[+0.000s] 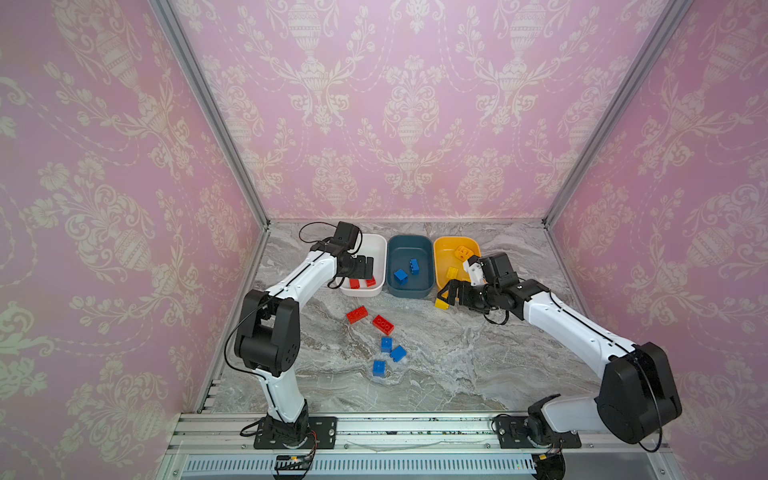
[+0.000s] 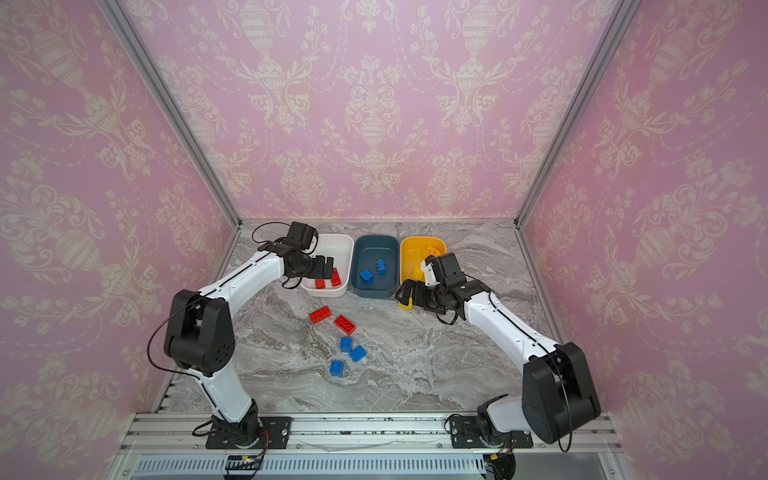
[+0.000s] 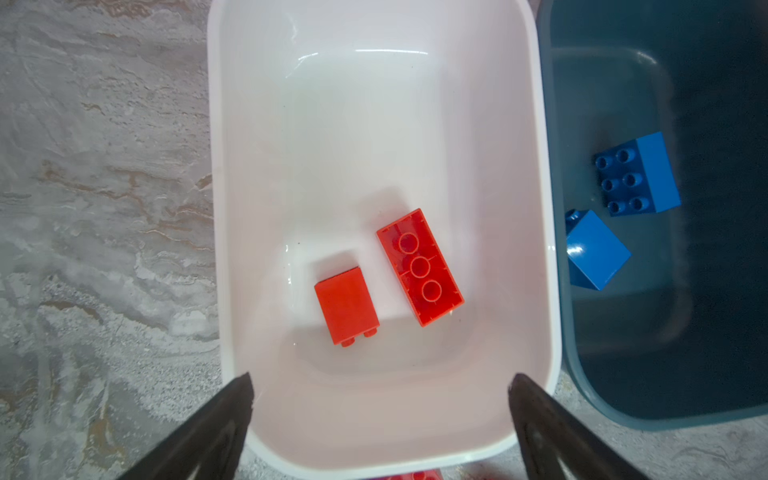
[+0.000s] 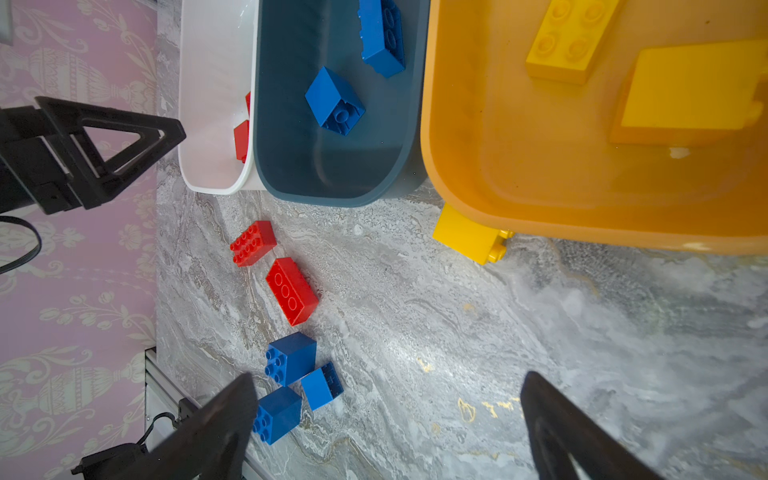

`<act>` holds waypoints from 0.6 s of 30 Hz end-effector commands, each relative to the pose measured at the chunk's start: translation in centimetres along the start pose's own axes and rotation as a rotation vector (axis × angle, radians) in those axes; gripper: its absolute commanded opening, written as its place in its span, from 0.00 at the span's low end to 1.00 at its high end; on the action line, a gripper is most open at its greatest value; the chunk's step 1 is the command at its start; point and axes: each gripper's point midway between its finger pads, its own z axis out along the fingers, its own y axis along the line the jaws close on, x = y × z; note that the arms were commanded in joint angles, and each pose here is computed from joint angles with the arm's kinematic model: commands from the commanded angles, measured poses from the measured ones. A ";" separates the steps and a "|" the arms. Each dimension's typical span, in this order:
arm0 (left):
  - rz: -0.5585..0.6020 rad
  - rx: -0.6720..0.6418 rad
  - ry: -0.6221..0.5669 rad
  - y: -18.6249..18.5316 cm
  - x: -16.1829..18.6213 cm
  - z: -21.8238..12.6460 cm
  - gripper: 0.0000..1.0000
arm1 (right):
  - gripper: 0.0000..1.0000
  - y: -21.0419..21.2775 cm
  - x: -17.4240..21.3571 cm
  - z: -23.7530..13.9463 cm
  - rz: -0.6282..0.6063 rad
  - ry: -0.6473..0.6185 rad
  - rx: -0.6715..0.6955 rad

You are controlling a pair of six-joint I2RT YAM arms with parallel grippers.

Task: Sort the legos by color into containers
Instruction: 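Move the left gripper down onto a red 2x4 brick beside the white tub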

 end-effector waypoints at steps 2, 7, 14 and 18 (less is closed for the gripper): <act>0.025 0.050 -0.010 -0.8 1.3 -2.2 0.99 | 1.00 0.1 0.6 -0.4 0.020 0.006 -0.001; 0.081 0.072 0.025 -0.9 3.8 -3.9 0.99 | 1.00 0.0 0.7 -0.5 0.020 0.004 0.000; 0.139 0.092 0.091 -0.5 7.6 -5.5 0.94 | 1.00 0.0 0.7 -0.4 0.018 0.006 0.000; 0.157 0.108 0.090 -0.5 8.5 -6.1 0.93 | 1.00 0.2 0.6 -0.4 0.016 0.002 -0.007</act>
